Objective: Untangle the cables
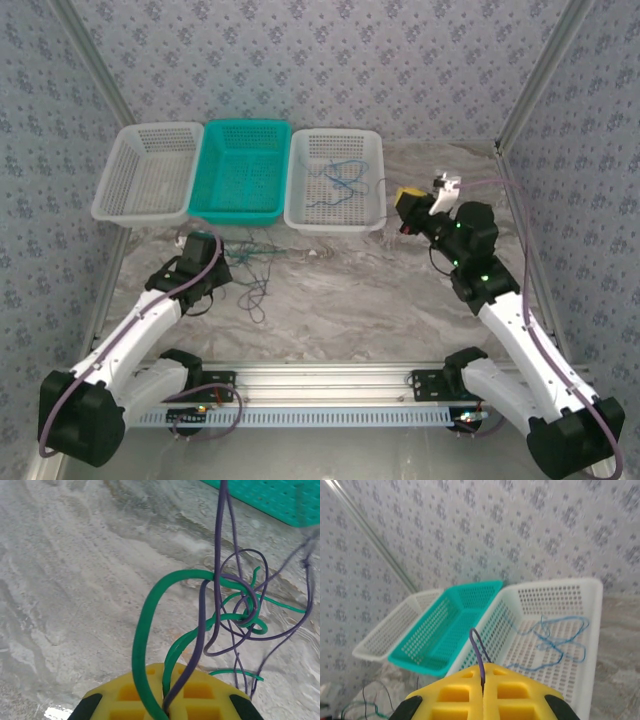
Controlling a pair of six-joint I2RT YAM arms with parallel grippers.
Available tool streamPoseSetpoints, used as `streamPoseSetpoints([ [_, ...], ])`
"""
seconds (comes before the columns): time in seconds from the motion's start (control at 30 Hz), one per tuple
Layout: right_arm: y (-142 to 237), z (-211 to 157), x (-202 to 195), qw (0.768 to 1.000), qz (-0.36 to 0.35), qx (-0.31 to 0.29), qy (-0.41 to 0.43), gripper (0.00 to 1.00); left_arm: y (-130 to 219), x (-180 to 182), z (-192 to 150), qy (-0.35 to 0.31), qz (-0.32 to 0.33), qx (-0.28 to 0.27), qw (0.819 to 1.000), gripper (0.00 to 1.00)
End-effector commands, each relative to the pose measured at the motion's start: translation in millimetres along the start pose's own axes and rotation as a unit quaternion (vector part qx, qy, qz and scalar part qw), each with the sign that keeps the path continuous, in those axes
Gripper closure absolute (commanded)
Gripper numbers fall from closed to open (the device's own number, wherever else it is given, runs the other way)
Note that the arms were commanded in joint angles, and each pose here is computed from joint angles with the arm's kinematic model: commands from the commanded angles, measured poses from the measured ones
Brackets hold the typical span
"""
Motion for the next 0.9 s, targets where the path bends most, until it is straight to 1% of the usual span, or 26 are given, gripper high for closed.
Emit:
streamPoseSetpoints([
  [0.0, 9, 35, 9, 0.998, 0.021, -0.051, -0.006, 1.00, -1, 10, -5, 0.017, 0.030, -0.007, 0.999, 1.00],
  [0.13, 11, 70, 26, 0.993, 0.053, -0.102, 0.012, 1.00, 1, 17, -10, 0.016, 0.028, -0.022, 0.999, 1.00],
  [0.2, 4, 87, 35, 0.991, 0.073, -0.112, 0.012, 1.00, 3, 13, -12, 0.006, -0.016, -0.028, 0.999, 1.00],
  [0.23, -1, 96, 39, 0.990, 0.080, -0.113, 0.007, 1.00, 4, 9, -13, 0.002, -0.050, -0.032, 0.998, 1.00],
  [0.27, -6, 105, 44, 0.989, 0.087, -0.116, 0.005, 1.00, 6, 6, -14, -0.002, -0.084, -0.037, 0.996, 1.00],
  [0.33, -14, 123, 56, 0.987, 0.102, -0.125, 0.006, 1.00, 10, 2, -14, -0.010, -0.125, -0.048, 0.991, 1.00],
  [0.47, -43, 142, 79, 0.982, 0.143, -0.125, 0.023, 1.00, 20, 1, -13, -0.034, -0.142, -0.057, 0.988, 1.00],
  [0.63, -98, 138, 107, 0.976, 0.184, -0.102, 0.055, 1.00, 23, -4, -12, -0.052, -0.176, -0.058, 0.981, 1.00],
  [0.87, -188, 110, 133, 0.961, 0.243, -0.098, 0.085, 1.00, 24, -10, -11, -0.054, -0.212, -0.061, 0.974, 1.00],
])
Point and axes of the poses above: each hand's point on the last joint's axis, 136 mm out from that joint toward the fingers, its own y axis back along the fingers, its own x axis along the line the jaws close on, z = x × y, the point moved 10 cm from there along y, back along the fingers, and after that the axes turned 3 degrees about -y, right-handed, at the moved point
